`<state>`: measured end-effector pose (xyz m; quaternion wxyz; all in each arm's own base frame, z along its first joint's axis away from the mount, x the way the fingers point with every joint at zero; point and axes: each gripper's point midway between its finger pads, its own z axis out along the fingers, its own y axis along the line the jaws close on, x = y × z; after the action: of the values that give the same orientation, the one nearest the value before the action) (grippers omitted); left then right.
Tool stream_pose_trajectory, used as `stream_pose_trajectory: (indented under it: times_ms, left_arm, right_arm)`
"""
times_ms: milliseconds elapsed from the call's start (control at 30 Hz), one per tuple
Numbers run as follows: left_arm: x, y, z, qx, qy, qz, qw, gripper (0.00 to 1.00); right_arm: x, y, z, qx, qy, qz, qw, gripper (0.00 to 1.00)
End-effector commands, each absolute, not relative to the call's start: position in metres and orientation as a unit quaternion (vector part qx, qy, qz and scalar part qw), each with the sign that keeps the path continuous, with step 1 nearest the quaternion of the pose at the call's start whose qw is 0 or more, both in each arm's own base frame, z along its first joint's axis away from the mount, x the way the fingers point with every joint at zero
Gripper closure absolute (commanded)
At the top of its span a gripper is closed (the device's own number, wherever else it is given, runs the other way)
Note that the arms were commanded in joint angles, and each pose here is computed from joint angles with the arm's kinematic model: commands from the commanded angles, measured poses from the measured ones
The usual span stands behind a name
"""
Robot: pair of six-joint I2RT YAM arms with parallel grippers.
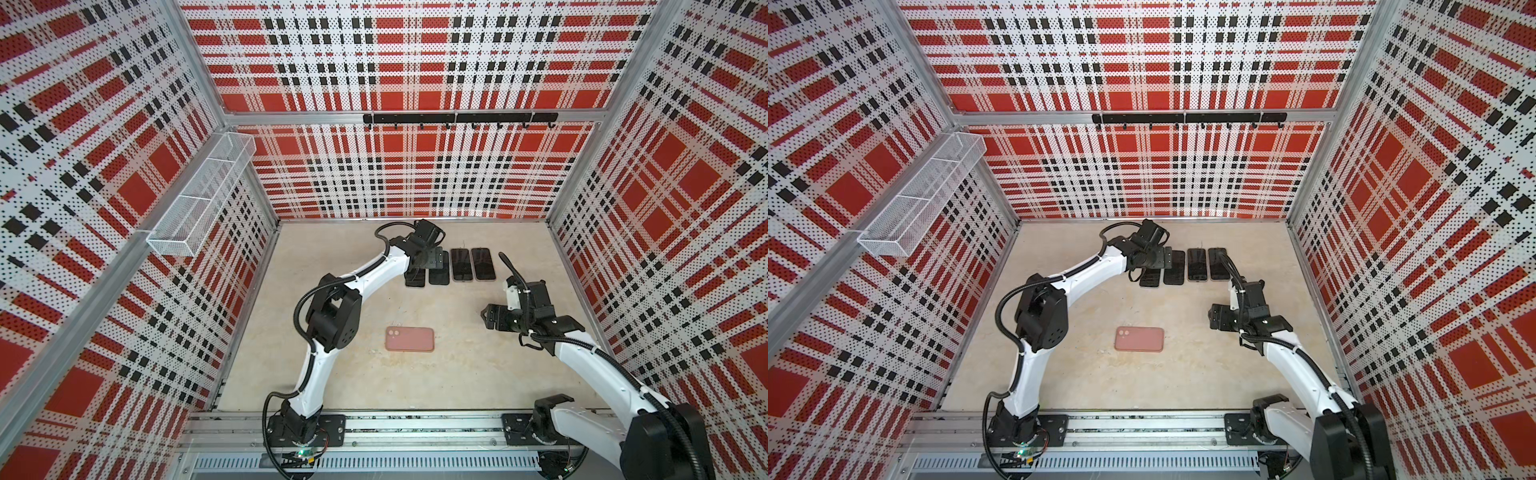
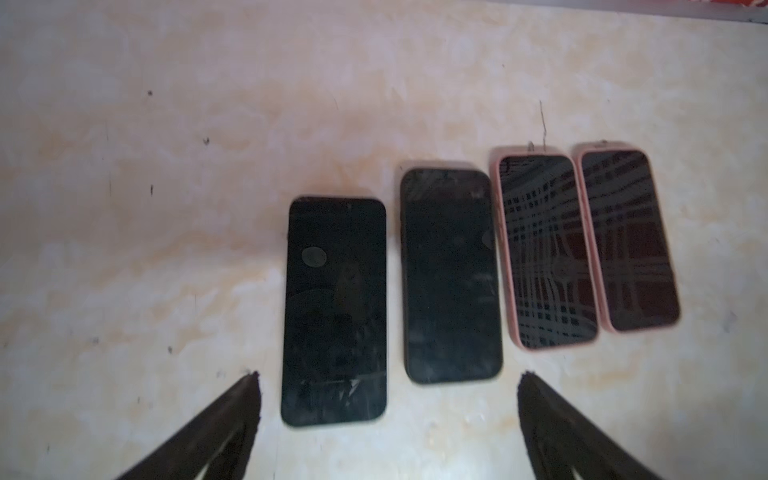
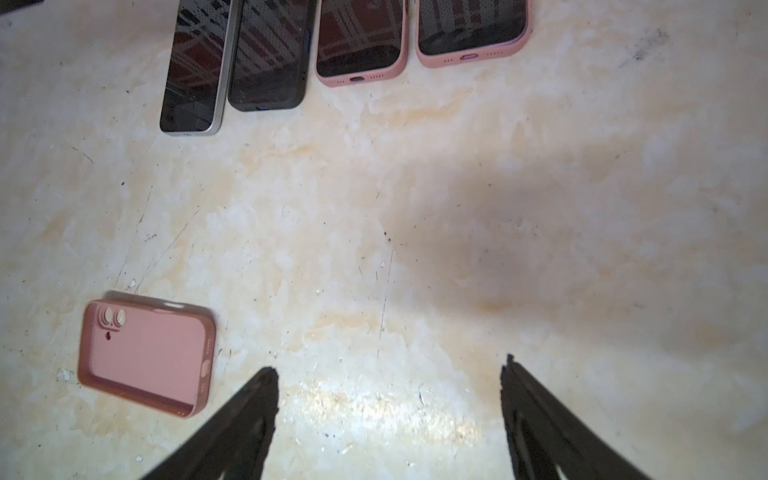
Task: Put the phone into the phone case
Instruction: 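Release the pink case and grasp the silver-edged phone with the left gripper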
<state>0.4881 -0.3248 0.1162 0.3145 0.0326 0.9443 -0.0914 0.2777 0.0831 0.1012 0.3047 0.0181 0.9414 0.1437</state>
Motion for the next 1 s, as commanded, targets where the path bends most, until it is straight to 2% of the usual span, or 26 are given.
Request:
stream_pose_trajectory:
  times_ms: [0, 133, 400, 967]
  left_arm:
    - [0.496, -0.315, 0.094, 0.076, 0.953, -0.044, 0.289, 0.02]
    - [0.506, -0.306, 0.077, 0.089, 0.956, -0.029, 0.278, 0.02]
    - [0.494, -0.303, 0.045, 0.109, 0.964, -0.02, 0.241, 0.02]
    - [0.494, -0.3, 0.001, 0.12, 0.97, -0.003, 0.212, 0.02]
  right_arm:
    - [0.27, 0.078, 0.1, 0.031, 0.943, 0.139, 0.299, 0.15]
    - [0.269, 0.079, 0.098, 0.028, 0.945, 0.139, 0.295, 0.16]
    - [0.272, 0.08, 0.096, 0.028, 0.945, 0.142, 0.294, 0.16]
    - [0.271, 0.078, 0.089, 0.027, 0.948, 0.136, 0.288, 0.17]
